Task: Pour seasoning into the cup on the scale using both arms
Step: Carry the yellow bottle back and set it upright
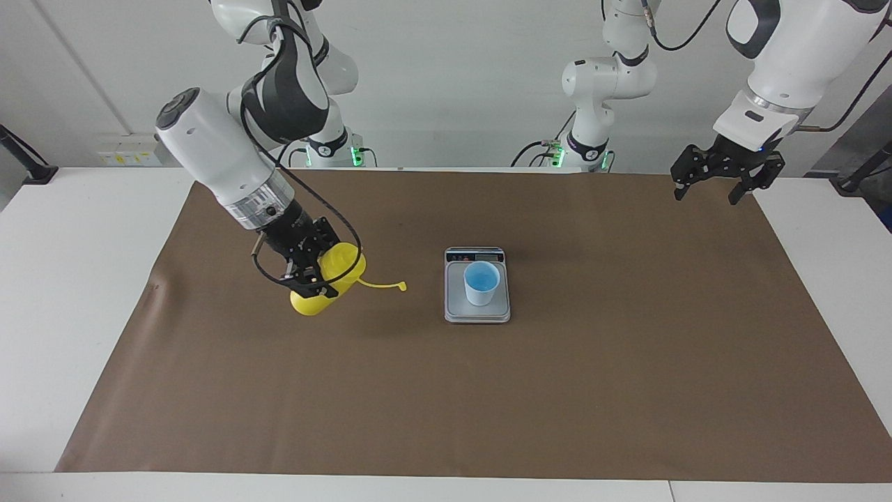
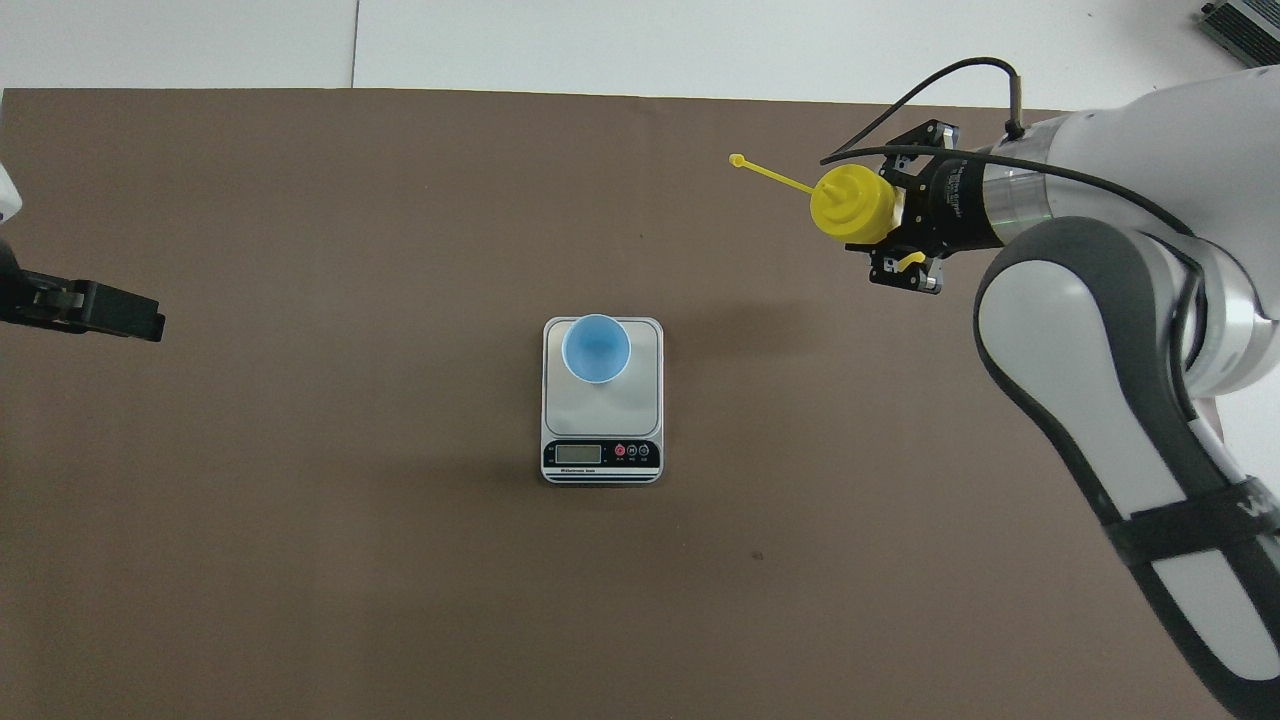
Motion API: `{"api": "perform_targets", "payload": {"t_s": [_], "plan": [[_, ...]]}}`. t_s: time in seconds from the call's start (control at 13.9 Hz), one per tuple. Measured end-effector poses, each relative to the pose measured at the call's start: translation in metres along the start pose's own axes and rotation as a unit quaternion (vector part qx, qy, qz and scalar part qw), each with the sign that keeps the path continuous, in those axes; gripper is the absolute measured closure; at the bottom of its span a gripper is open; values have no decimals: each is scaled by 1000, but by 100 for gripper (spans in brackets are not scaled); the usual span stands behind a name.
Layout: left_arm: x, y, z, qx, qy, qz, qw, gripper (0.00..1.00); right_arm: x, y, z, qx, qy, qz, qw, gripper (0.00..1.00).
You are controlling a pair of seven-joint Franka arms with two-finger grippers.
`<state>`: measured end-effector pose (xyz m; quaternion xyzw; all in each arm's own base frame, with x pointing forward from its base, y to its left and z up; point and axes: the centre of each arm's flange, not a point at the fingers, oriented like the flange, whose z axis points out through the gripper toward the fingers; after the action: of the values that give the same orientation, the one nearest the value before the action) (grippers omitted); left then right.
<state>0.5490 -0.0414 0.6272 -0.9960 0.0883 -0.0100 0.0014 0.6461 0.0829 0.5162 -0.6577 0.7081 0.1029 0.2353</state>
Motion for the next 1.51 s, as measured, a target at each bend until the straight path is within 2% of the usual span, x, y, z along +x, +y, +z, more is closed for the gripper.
{"api": "perform_targets", "payload": {"t_s": [0.14,0.36,0.65,0.79,1.08,1.51], "plan": [[0,0,0,0,0,0,1000,0,30,2,-10,-3,-52,-9,999,48],[0,0,0,0,0,0,1000,0,98,11,-23,-2,-124,-22,992,48],[0,0,0,0,0,0,1000,0,167,34,-22,1,-218,-34,975,48],[0,0,0,0,0,0,1000,0,191,43,-18,3,-246,-28,969,48],[0,0,0,0,0,0,1000,0,223,55,-2,4,-267,11,964,48],[0,0,0,0,0,0,1000,0,299,75,54,7,-328,27,944,48]]}}
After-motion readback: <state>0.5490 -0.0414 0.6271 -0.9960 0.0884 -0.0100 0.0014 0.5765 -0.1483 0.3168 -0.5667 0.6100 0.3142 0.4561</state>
